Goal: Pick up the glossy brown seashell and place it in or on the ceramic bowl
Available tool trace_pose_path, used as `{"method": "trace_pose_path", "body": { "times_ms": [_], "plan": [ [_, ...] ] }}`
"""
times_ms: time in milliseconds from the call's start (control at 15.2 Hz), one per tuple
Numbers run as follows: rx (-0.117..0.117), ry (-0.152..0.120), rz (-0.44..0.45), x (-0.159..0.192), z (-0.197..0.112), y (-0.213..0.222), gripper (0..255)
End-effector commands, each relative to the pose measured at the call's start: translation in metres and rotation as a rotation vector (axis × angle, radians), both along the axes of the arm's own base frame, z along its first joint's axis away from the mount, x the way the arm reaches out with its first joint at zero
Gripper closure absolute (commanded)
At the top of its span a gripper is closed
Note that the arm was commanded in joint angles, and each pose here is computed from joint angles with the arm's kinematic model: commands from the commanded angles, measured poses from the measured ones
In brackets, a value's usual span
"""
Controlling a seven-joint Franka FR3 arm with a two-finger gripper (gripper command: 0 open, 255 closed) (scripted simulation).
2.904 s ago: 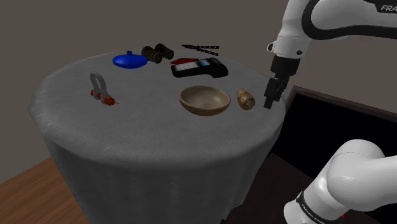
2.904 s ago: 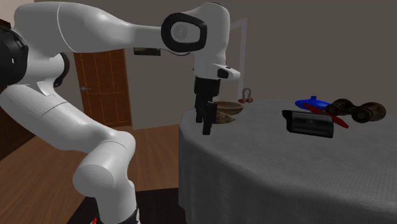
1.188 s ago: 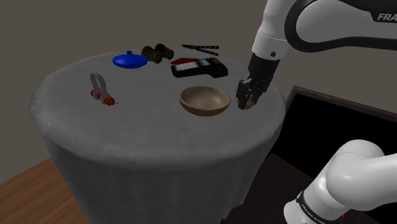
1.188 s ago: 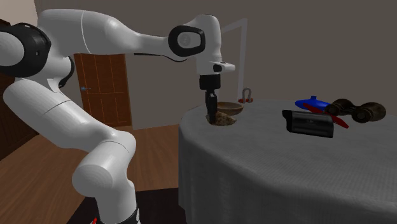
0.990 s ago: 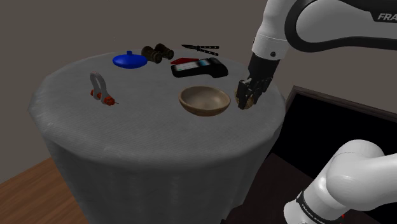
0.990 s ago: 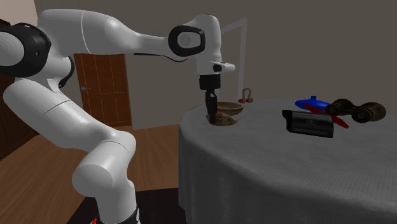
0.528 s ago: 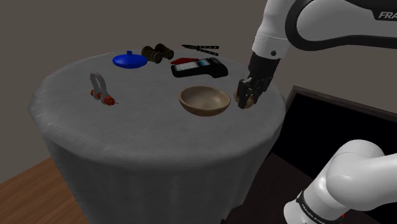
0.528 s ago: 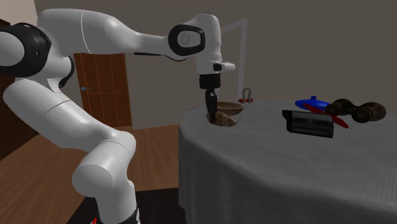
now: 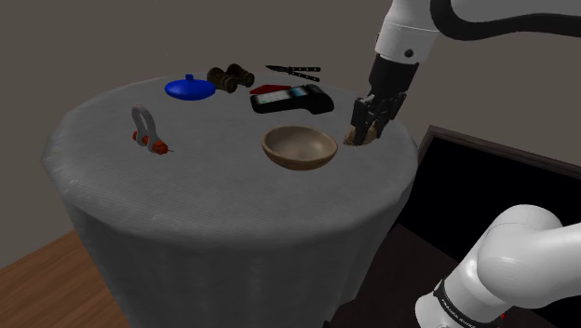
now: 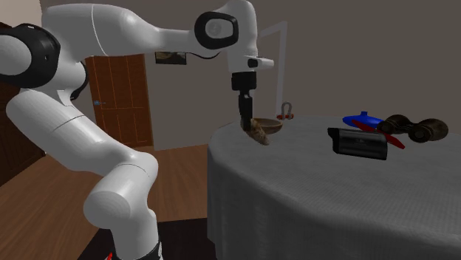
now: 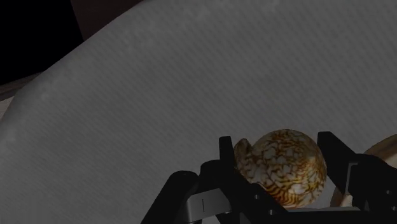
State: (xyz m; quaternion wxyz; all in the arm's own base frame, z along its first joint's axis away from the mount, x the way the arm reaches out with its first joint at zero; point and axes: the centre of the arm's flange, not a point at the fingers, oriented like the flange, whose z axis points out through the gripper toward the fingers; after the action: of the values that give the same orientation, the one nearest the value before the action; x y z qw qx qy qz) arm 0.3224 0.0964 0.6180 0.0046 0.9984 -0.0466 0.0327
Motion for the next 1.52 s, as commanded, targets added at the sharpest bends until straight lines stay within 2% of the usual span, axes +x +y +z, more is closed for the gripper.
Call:
{"method": "trace_pose_path", "body": {
  "times_ms": [0, 858, 1452],
  "plan": [
    [0.0, 0.0, 0.0, 0.0, 0.012, 0.0, 255],
    [0.0, 0.0, 0.0, 0.0, 0.079, 0.0, 255],
    [0.0, 0.0, 0.0, 0.05, 0.078, 0.107, 255]
  ]
}}
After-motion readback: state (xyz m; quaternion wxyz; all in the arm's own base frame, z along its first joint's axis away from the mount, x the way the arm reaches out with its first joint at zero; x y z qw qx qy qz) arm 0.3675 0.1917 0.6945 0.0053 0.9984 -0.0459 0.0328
